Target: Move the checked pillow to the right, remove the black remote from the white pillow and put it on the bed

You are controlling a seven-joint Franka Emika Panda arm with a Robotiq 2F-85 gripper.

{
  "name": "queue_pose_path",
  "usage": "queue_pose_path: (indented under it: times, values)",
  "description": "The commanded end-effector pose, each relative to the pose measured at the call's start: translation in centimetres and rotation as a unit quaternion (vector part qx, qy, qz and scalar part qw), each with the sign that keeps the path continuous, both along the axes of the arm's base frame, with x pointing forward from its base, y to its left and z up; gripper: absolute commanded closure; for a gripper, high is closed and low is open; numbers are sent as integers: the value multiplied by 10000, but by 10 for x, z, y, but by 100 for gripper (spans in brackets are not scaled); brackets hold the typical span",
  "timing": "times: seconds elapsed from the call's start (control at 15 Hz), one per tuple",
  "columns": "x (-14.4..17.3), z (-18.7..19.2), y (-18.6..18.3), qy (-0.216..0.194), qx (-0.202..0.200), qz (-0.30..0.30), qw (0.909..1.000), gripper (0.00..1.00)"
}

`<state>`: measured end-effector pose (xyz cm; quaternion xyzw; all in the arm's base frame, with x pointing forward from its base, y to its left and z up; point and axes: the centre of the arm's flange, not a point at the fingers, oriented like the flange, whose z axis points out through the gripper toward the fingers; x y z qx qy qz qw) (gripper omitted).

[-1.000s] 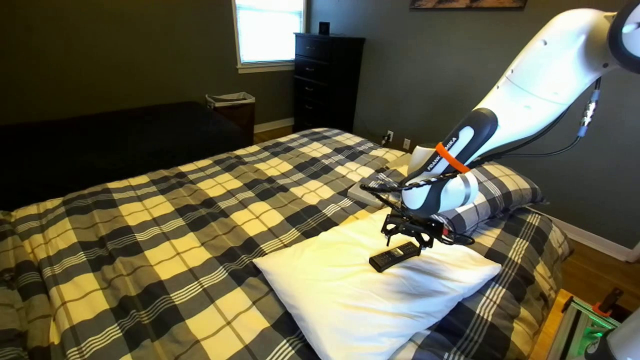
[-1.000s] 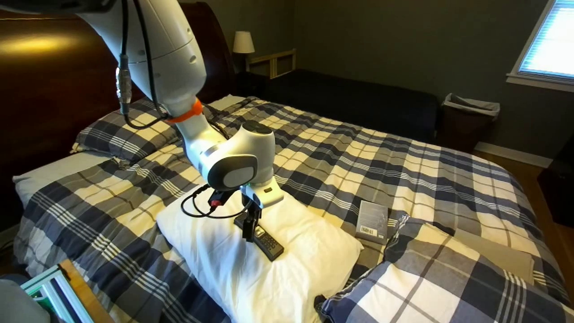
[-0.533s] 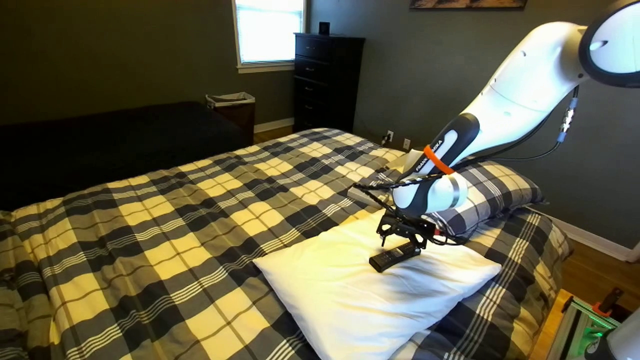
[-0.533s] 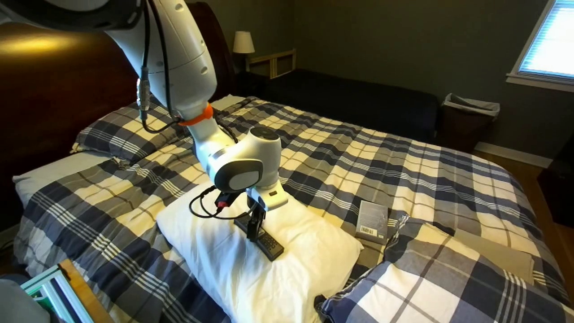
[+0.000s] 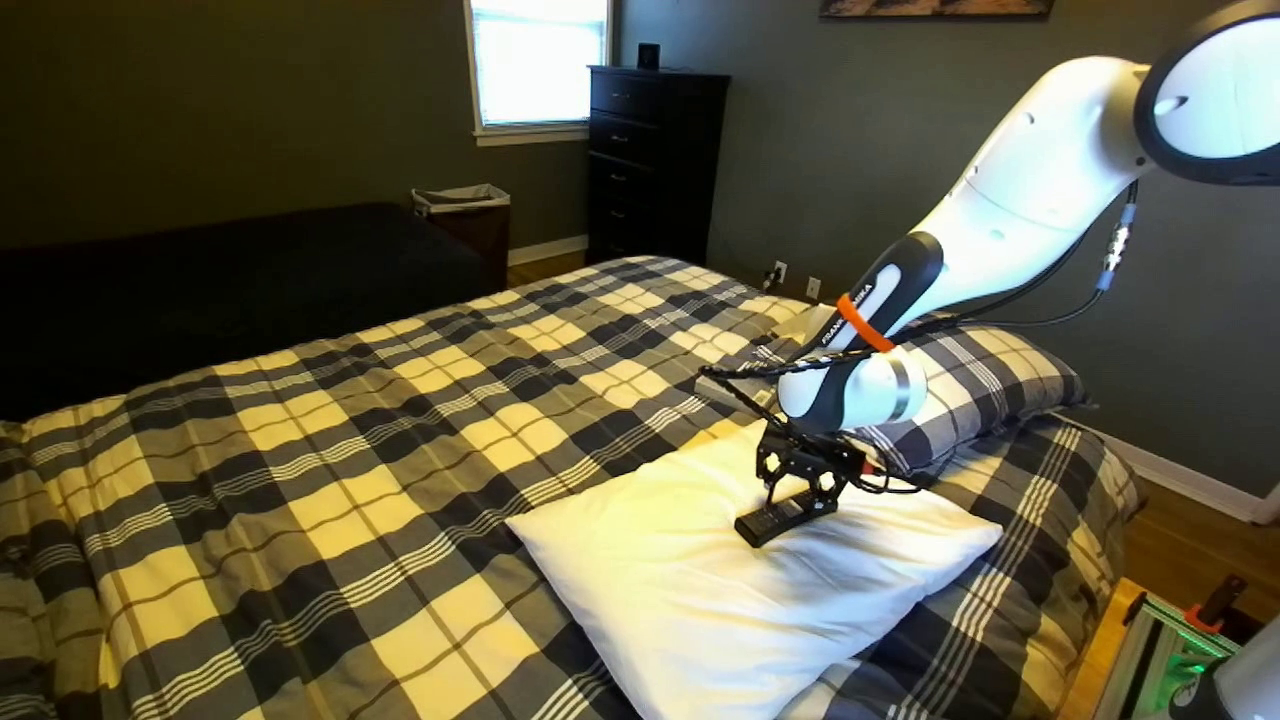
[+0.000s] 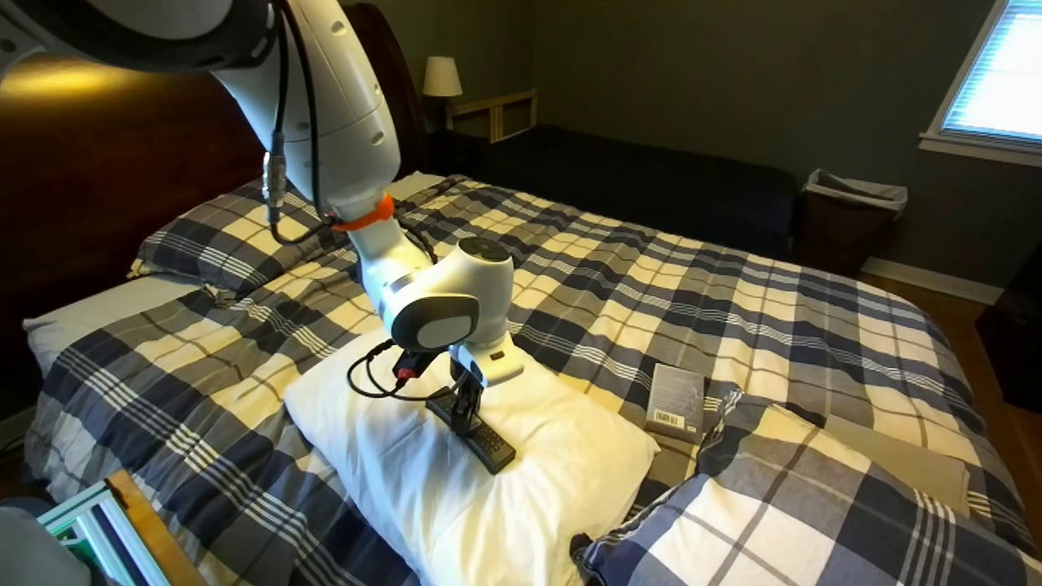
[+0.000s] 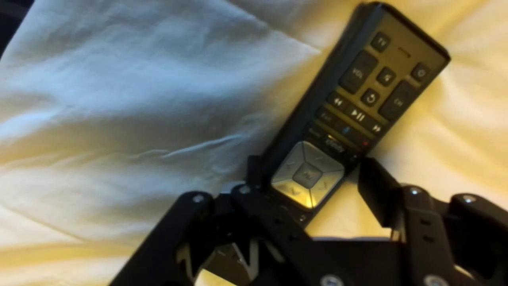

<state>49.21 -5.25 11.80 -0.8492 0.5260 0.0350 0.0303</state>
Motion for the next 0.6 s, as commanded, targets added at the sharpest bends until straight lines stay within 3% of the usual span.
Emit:
queue_pose_path:
  times: [0.0, 0.13, 0.53]
  values:
    - [4, -9, 0, -1, 90, 1, 10000, 18]
    - [4, -9, 0, 5, 100, -6, 9999, 1]
    - [5, -14, 2, 64, 139, 6, 9999, 0]
